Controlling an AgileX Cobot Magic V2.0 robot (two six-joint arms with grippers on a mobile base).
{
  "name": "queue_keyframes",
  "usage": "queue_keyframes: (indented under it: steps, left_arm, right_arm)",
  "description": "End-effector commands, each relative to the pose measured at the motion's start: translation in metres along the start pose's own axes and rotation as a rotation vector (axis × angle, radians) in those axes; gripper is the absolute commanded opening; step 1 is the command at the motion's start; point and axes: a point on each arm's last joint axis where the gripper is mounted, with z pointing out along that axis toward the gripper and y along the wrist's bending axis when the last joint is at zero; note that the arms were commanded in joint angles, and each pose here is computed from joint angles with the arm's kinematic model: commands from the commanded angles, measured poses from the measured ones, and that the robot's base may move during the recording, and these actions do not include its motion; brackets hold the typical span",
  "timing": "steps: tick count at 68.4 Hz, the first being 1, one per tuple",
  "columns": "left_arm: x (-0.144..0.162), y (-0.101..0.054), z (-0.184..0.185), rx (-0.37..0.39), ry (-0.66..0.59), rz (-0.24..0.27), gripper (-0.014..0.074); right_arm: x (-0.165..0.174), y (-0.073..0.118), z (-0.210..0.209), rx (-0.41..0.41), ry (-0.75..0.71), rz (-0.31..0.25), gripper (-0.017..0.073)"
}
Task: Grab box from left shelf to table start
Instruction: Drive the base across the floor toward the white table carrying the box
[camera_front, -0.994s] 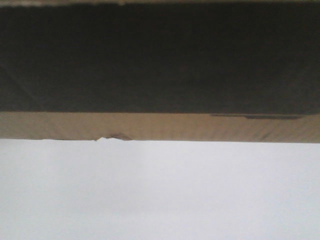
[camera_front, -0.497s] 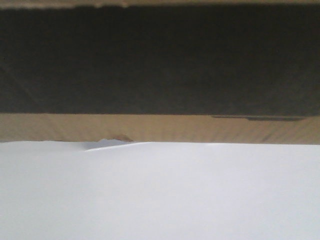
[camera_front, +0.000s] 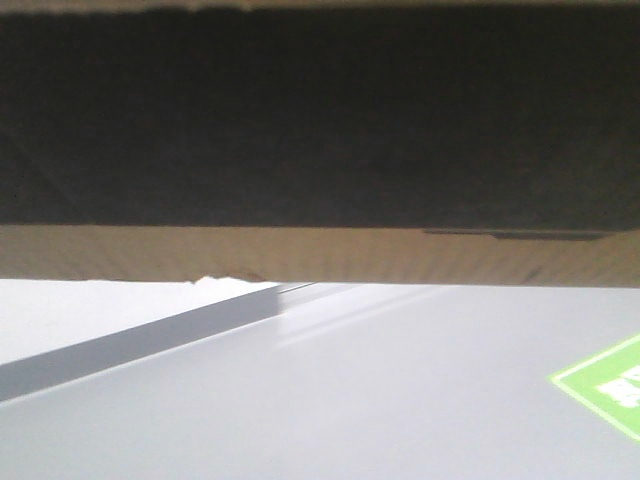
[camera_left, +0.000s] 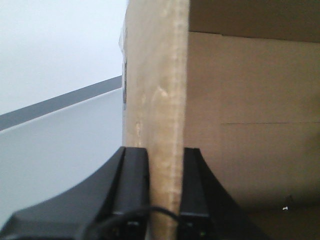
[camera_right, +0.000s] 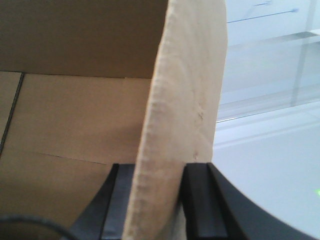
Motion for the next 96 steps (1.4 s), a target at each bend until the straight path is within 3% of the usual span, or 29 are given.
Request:
queue_keyframes:
  steps: [1, 96]
  left_arm:
    - [-0.0095, 0.0004, -0.008, -0.004, -0.066, -0.017, -0.0089]
    - [-0.0095, 0.0006, -0.0081, -0.007, -0.066, -0.016, -0.0089]
  right_arm:
    - [-0.0201, -0.005, -0.0005, 0.079, -0.147, -0.066, 0.005]
    - [-0.02, -0.005, -0.0005, 0.079, -0.147, -0.066, 0.005]
